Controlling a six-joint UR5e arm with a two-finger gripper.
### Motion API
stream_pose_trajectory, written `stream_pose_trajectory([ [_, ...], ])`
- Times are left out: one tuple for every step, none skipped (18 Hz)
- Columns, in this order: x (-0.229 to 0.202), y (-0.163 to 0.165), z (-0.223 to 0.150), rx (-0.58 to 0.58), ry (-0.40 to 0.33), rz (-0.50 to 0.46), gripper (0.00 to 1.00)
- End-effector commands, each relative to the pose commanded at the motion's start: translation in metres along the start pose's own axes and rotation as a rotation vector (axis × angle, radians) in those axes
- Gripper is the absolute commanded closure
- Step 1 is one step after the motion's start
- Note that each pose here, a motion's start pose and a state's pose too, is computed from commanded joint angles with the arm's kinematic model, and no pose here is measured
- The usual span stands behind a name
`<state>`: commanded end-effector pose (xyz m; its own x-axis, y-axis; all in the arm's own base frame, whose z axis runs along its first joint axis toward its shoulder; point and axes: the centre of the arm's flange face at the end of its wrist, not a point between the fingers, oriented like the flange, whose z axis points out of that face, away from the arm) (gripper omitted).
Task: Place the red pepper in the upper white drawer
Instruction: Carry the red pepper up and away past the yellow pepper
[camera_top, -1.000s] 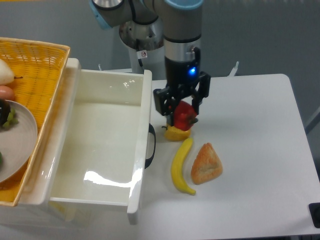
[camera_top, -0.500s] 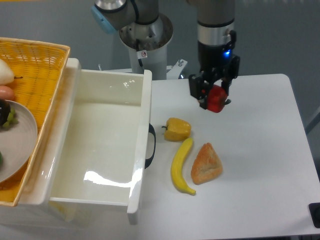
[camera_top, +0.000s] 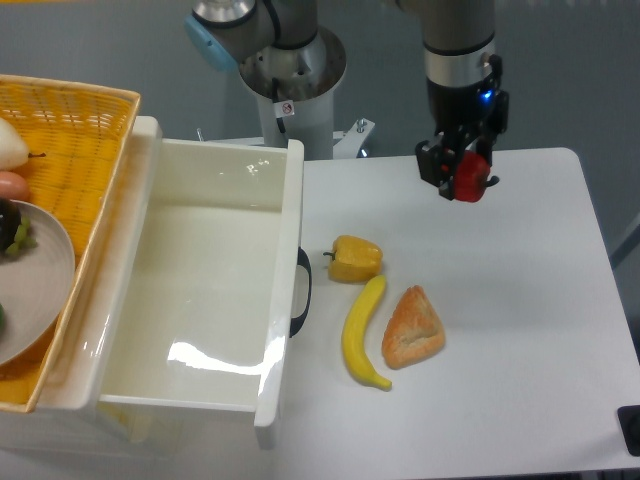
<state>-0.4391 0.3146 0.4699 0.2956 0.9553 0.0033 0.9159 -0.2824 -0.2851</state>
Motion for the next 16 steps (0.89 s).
stream_pose_trajectory([
  [-0.009,-0.001,0.002,-0.017,-0.007,-0.016,0.46],
  [-0.017,-0.002,0.003,-0.031,-0.011,-0.03,0.46],
  [-0.021,-0.002,0.005,-0.043,-0.014,-0.042,0.46],
  [-0.024,-0.003,0.005,-0.049,-0.016,-0.051,0.46],
  [-0.028,-0.003,0.008,-0.06,-0.018,-0.058,0.46],
  [-0.031,-0.003,0.007,-0.066,-0.02,-0.067,0.46],
  [-0.036,-0.003,0.009,-0.079,-0.022,-0.082,0.46],
  [-0.039,-0.002,0.011,-0.098,-0.025,-0.096,0.46],
  [-0.043,-0.002,0.012,-0.107,-0.028,-0.112,0.46],
  [-0.048,-0.003,0.013,-0.111,-0.03,-0.13,0.46],
  [-0.052,-0.004,0.011,-0.113,-0.033,-0.155,0.46],
  [-0.056,-0.005,0.01,-0.114,-0.036,-0.18,0.46],
  [-0.064,-0.007,0.01,-0.122,-0.043,-0.211,0.46],
  [-0.076,-0.01,0.006,-0.122,-0.048,-0.241,0.46],
  [-0.09,-0.014,0.003,-0.125,-0.053,-0.268,0.46],
  [-0.1,-0.015,0.001,-0.137,-0.056,-0.287,0.46],
])
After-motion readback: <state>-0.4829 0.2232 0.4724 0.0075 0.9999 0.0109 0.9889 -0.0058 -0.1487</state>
